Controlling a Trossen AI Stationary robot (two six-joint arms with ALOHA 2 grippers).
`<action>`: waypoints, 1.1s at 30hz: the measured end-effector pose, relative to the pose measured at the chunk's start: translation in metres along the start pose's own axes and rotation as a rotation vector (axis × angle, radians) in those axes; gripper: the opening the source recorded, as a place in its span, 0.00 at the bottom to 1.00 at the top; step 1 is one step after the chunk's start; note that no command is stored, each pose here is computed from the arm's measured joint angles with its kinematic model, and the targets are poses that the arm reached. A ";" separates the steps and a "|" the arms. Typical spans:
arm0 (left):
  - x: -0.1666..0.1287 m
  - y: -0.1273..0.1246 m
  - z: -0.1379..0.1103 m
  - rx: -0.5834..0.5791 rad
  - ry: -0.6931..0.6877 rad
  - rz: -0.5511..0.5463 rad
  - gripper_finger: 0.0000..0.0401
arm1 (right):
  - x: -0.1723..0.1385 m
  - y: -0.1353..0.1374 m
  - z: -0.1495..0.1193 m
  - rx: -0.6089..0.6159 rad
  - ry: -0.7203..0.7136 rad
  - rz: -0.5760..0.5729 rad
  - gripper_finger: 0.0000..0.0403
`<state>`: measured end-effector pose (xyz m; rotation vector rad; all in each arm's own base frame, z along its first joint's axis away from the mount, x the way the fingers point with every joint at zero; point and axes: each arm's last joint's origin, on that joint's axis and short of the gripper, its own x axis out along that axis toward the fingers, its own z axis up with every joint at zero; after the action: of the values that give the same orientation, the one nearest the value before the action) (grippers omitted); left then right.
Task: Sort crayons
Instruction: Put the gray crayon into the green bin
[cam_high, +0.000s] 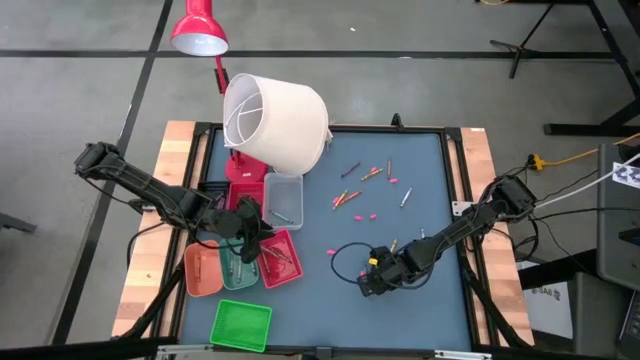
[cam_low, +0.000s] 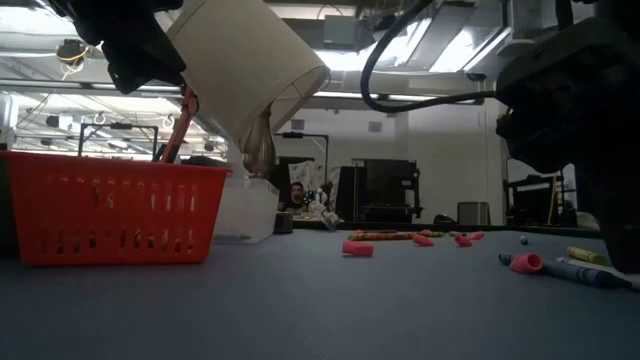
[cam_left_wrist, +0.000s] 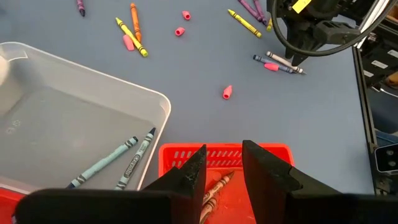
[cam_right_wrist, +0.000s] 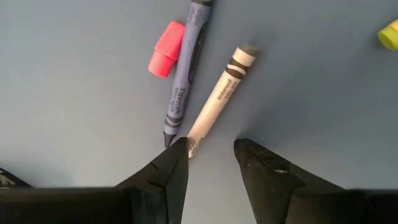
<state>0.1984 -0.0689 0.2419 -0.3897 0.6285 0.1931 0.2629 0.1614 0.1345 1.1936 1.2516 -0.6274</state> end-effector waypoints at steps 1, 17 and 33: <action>0.000 0.000 0.000 0.000 0.000 0.000 0.22 | 0.000 0.000 0.000 0.001 -0.004 -0.001 0.36; 0.000 0.000 0.000 0.000 0.000 0.000 0.22 | 0.000 -0.002 0.005 0.047 -0.156 0.003 0.36; 0.000 0.000 0.000 0.000 0.000 0.001 0.22 | 0.000 -0.007 0.007 0.030 -0.202 -0.037 0.12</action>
<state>0.1984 -0.0689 0.2418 -0.3897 0.6289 0.1937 0.2599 0.1524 0.1309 1.1044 1.0989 -0.7775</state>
